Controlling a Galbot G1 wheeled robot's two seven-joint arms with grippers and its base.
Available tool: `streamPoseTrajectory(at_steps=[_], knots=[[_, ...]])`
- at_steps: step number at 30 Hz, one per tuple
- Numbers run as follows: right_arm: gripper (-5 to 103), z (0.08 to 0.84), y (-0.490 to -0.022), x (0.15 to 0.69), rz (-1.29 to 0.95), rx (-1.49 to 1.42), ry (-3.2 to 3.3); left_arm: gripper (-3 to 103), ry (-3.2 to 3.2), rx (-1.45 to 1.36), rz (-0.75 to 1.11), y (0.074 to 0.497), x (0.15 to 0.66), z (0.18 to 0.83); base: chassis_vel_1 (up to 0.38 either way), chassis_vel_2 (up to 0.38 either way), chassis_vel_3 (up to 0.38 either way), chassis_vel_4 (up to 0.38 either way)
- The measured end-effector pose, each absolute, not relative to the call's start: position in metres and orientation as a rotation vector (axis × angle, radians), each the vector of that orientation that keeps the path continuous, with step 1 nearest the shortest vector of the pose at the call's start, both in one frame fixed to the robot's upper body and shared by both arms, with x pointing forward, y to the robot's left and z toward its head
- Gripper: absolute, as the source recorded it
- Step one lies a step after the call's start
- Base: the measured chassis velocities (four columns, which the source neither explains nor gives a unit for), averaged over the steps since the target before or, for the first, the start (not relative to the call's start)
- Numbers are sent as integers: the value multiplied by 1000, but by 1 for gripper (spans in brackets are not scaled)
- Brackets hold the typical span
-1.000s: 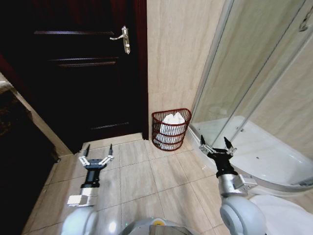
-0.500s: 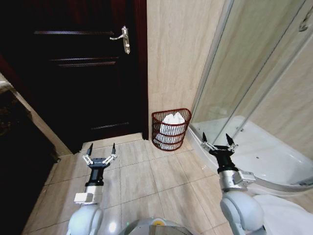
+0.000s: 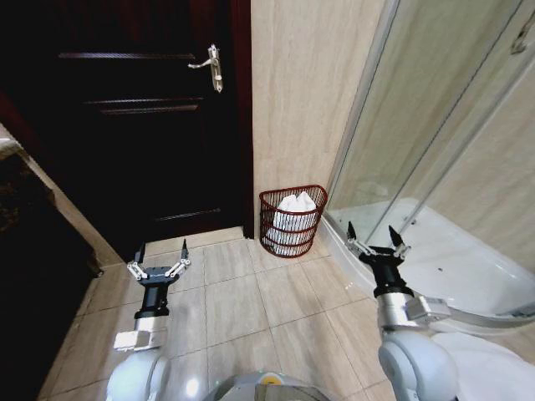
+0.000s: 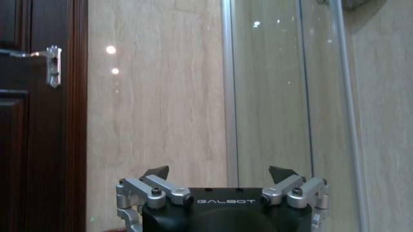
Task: Discard the used towel into the hamper.
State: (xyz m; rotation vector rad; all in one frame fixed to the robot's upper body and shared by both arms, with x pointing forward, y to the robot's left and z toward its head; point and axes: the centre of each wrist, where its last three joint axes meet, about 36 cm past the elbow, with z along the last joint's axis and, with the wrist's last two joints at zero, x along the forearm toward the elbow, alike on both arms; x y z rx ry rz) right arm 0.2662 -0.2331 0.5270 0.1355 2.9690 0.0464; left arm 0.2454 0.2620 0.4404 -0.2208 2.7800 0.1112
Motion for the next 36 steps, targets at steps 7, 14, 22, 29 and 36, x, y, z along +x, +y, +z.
streamPoseTrajectory(at_steps=[7, 14, 22, 29, 36], knots=[[100, 512, -255, 272, 6, 178, 2947, 100, 2741, -104, 228, 246, 251, 461, 0, 0, 0, 0], [100, 502, -255, 281, 29, 173, 2970, 100, 2764, -80, 271, 253, 251, 460, 0, 0, 0, 0], [100, 496, -264, 285, -12, 187, 3019, 100, 2791, -64, 247, 251, 258, 439, 0, 0, 0, 0], [100, 494, -266, 288, -9, 188, 3026, 100, 2795, -52, 253, 253, 258, 423, -5, -4, 8, 5], [100, 491, -271, 289, -20, 224, 3047, 100, 2786, -54, 223, 257, 253, 421, -56, -59, 57, 69]])
